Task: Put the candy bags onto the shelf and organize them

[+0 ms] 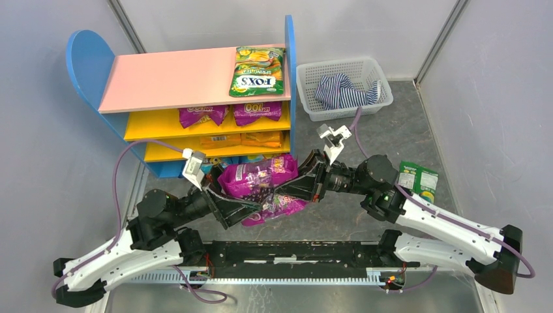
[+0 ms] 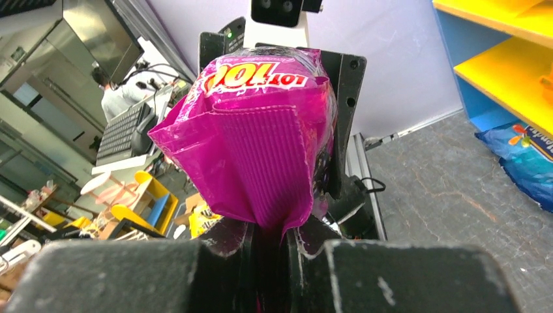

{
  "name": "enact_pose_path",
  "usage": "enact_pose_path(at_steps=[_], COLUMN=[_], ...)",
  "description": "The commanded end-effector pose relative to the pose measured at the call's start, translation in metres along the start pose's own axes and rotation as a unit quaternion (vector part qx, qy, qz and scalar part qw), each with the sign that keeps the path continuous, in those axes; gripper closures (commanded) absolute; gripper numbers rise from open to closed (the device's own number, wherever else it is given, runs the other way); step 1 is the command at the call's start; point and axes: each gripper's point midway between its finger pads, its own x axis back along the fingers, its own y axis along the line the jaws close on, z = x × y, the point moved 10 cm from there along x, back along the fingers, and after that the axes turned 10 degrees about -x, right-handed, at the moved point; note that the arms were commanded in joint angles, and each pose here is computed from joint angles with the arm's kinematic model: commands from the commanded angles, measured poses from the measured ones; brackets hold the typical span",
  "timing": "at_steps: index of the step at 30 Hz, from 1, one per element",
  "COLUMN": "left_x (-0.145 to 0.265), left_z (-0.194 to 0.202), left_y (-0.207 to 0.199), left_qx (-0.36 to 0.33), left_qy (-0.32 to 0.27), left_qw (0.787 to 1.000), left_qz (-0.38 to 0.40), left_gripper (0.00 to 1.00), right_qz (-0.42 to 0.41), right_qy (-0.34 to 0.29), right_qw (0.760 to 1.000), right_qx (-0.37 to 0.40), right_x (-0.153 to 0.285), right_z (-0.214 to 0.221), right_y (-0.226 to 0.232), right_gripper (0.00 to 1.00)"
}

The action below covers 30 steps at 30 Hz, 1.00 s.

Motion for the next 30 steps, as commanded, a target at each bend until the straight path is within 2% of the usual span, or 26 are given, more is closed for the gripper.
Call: enact_pose_path(at_steps=[1, 3, 8, 10, 12, 14, 16, 19, 21, 25, 30], left_x=[-0.001, -0.003, 0.002, 0.008, 0.016, 0.025, 0.035, 0.051, 0.06, 0.078, 0.104], left_z=[-0.005, -0.006, -0.015, -0.017, -0.018, -0.018, -0.016, -0.018, -0.025, -0.042, -0.065], left_y=[-0.003, -0.001, 0.004, 0.009, 0.015, 0.021, 0.03, 0.038, 0.039, 0.037, 0.036], left_qx=[0.028, 0.04, 0.065, 0.079, 0.099, 0.115, 0.136, 0.159, 0.168, 0.174, 0.162], left_qy=[-0.027, -0.037, -0.085, -0.106, -0.125, -0.143, -0.156, -0.188, -0.22, -0.281, -0.361], left_qw=[0.999, 0.998, 0.992, 0.986, 0.976, 0.964, 0.947, 0.918, 0.903, 0.873, 0.822], left_qz=[0.0, -0.013, -0.068, -0.106, -0.15, -0.193, -0.247, -0.312, -0.33, -0.359, -0.41], left_gripper=[0.02, 0.08, 0.34, 0.48, 0.61, 0.7, 0.74, 0.79, 0.79, 0.79, 0.8], right_qz=[-0.055, -0.053, -0.026, -0.001, 0.033, 0.075, 0.121, 0.183, 0.219, 0.269, 0.267], right_qy=[-0.141, -0.148, -0.151, -0.149, -0.148, -0.146, -0.147, -0.16, -0.173, -0.173, -0.163], right_qw=[0.988, 0.987, 0.987, 0.987, 0.986, 0.983, 0.977, 0.96, 0.946, 0.925, 0.922], right_qx=[0.044, 0.042, 0.049, 0.055, 0.066, 0.081, 0.101, 0.14, 0.166, 0.207, 0.228], right_x=[0.002, 0.002, 0.0, 0.001, 0.002, 0.005, 0.009, 0.021, 0.03, 0.041, 0.046], right_z=[-0.035, -0.036, -0.034, -0.031, -0.029, -0.03, -0.031, -0.035, -0.039, -0.043, -0.04], right_y=[0.028, 0.027, 0.017, 0.01, 0.001, -0.007, -0.013, -0.018, -0.021, -0.024, -0.025], right_gripper=[0.96, 0.96, 0.91, 0.81, 0.65, 0.48, 0.34, 0.24, 0.18, 0.15, 0.13])
